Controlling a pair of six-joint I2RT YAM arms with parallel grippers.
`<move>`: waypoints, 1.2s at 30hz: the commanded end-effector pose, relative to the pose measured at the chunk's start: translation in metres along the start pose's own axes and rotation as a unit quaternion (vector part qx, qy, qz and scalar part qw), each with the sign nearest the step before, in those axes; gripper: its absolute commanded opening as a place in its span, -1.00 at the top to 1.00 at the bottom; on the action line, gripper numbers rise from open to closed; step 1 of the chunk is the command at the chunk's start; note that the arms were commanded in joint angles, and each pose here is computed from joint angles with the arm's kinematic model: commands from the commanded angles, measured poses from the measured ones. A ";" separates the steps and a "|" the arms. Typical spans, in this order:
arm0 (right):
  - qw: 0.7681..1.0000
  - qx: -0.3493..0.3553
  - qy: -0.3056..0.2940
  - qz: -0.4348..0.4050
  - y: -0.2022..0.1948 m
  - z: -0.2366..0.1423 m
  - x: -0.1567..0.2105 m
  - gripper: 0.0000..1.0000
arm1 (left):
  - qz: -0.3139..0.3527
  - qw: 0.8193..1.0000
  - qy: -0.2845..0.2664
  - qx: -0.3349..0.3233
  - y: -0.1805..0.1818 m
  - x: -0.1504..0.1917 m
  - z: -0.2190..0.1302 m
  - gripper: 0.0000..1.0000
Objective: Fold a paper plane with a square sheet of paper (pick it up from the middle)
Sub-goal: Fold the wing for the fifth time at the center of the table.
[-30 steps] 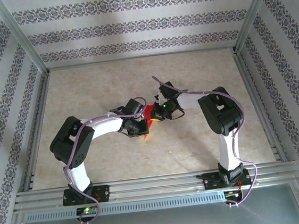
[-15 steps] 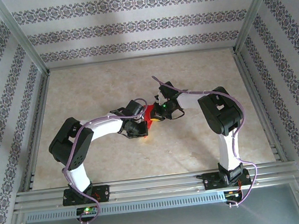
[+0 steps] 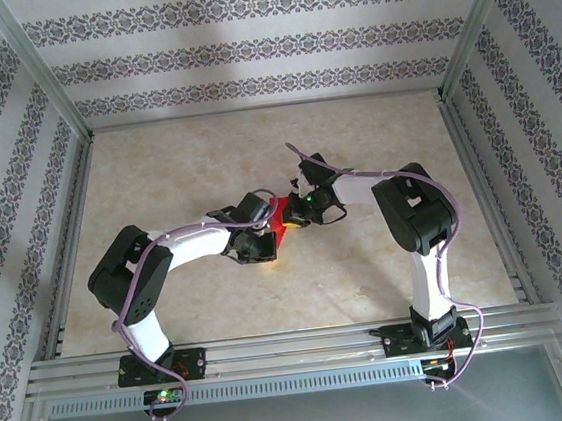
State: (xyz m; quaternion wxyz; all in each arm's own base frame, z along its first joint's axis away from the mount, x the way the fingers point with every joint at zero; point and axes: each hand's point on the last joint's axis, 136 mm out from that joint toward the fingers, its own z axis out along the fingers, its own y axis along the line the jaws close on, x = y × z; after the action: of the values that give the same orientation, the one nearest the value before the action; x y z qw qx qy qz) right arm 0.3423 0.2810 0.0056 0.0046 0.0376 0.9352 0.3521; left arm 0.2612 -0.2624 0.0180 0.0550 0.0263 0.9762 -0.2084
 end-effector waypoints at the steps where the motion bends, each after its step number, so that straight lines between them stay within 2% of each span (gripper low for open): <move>1: 0.977 0.197 0.042 0.071 -0.116 0.029 0.044 0.85 | -0.017 0.993 0.101 -0.063 0.031 0.060 -0.003 0.88; 4: 0.977 0.196 0.043 0.071 -0.117 0.029 0.044 0.85 | -0.007 0.995 0.080 -0.050 0.020 0.048 -0.011 0.88; 10: 0.977 0.197 0.044 0.071 -0.117 0.030 0.044 0.85 | 0.027 0.999 -0.015 -0.008 -0.018 -0.004 -0.039 0.88; 14: 0.977 0.197 0.045 0.071 -0.118 0.031 0.045 0.85 | 0.031 0.998 -0.051 0.014 -0.033 -0.028 -0.043 0.88; 25: 0.976 0.198 0.049 0.073 -0.120 0.031 0.046 0.85 | 0.013 0.999 -0.032 0.031 -0.036 -0.039 -0.010 0.89; 36: 0.975 0.200 0.051 0.075 -0.123 0.031 0.048 0.85 | -0.012 1.000 0.004 -0.007 -0.001 -0.008 0.011 0.92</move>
State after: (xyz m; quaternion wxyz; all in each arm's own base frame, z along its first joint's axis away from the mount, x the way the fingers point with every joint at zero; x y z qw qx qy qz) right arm 0.3434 0.2827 0.0039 0.0028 0.0367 0.9342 0.3549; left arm 0.2764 -0.2770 0.0194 0.0586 0.0293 0.9756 -0.2096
